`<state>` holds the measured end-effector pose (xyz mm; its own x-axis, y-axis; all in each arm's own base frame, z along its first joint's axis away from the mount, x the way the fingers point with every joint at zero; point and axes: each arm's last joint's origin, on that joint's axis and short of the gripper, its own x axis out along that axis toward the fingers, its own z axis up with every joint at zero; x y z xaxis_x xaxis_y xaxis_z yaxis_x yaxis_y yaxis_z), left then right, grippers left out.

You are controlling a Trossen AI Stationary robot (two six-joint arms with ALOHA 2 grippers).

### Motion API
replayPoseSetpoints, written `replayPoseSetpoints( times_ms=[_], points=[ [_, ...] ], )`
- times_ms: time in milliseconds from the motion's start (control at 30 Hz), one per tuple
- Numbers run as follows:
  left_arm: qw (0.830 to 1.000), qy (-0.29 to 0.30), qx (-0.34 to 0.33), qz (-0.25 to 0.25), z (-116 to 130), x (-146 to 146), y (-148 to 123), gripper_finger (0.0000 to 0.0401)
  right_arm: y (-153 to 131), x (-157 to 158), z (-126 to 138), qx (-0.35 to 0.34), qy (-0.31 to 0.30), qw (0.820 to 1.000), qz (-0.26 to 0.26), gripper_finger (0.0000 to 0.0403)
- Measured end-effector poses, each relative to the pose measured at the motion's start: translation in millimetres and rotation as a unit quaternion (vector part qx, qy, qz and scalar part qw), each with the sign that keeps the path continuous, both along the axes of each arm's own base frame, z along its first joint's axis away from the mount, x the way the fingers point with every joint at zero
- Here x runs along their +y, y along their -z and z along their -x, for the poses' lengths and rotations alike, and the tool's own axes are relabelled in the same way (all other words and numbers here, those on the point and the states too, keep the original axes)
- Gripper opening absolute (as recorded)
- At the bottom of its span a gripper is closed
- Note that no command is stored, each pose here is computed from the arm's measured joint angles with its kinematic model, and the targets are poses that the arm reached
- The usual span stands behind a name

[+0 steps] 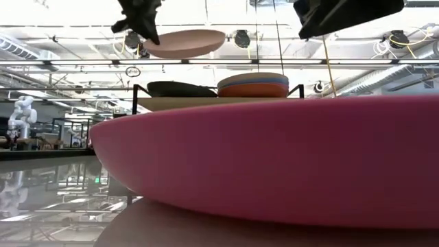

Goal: Place and stack plates onto a shelf
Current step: Stack the light pink plate on the black plate

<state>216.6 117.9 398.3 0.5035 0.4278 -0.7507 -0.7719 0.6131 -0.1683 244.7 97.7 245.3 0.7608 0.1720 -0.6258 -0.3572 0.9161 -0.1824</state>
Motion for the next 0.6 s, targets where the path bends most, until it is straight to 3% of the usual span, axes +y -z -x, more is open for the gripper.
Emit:
replayPoseSetpoints(
  times_ms=[333,467,600],
  points=[
    [0.996,-0.080,-0.015,0.032,-1,67,21,0.0010,24,-1,3,-0.038,-0.008,0.999,-0.007,0.0157],
    [0.994,-0.092,-0.006,0.054,0,81,31,0.0016,37,-3,8,-0.029,-0.008,1.000,-0.004,0.0157],
    [0.994,-0.094,0.005,0.056,0,89,36,0.0046,42,-4,9,-0.030,-0.006,1.000,-0.007,0.0157]
  ],
)
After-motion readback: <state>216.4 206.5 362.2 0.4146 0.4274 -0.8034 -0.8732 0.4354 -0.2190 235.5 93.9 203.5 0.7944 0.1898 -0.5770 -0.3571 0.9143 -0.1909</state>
